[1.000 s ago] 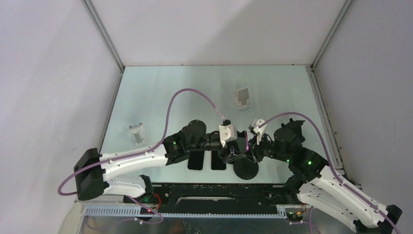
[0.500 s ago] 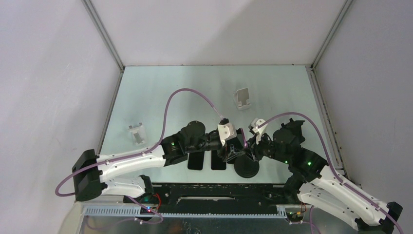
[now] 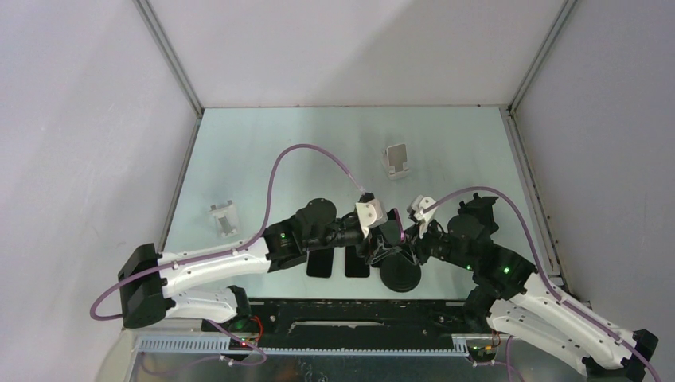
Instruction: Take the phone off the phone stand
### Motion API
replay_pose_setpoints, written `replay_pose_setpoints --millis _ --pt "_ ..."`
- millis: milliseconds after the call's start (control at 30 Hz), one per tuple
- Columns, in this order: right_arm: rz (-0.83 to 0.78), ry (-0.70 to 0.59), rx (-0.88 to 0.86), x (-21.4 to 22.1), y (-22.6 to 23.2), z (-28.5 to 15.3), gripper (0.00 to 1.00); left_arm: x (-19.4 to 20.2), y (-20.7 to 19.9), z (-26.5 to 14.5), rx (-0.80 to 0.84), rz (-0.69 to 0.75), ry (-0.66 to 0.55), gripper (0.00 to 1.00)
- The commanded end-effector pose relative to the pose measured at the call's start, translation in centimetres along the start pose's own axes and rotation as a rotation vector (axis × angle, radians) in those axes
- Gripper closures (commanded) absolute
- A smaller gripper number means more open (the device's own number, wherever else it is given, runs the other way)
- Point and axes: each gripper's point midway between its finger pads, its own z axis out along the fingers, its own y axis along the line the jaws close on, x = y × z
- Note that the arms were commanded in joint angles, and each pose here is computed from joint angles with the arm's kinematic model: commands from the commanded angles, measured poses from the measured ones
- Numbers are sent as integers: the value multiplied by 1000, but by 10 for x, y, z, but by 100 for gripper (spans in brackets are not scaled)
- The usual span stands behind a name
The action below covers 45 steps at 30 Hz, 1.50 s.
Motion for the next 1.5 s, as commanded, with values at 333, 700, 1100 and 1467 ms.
replay_pose_setpoints --millis 333,700,1100,1467 --pt "-11 -425 124 -110 -17 -17 100 -6 -8 -7 50 -83 54 100" --pt "-82 -361 -147 -97 30 -7 100 -41 30 -14 -30 -50 -14 100" --pt "-118 -336 -195 -90 38 -8 100 -80 55 -32 -80 -66 -130 100" --pt "-152 -348 -284 -91 53 -16 100 -83 107 -71 -315 -132 -189 100"
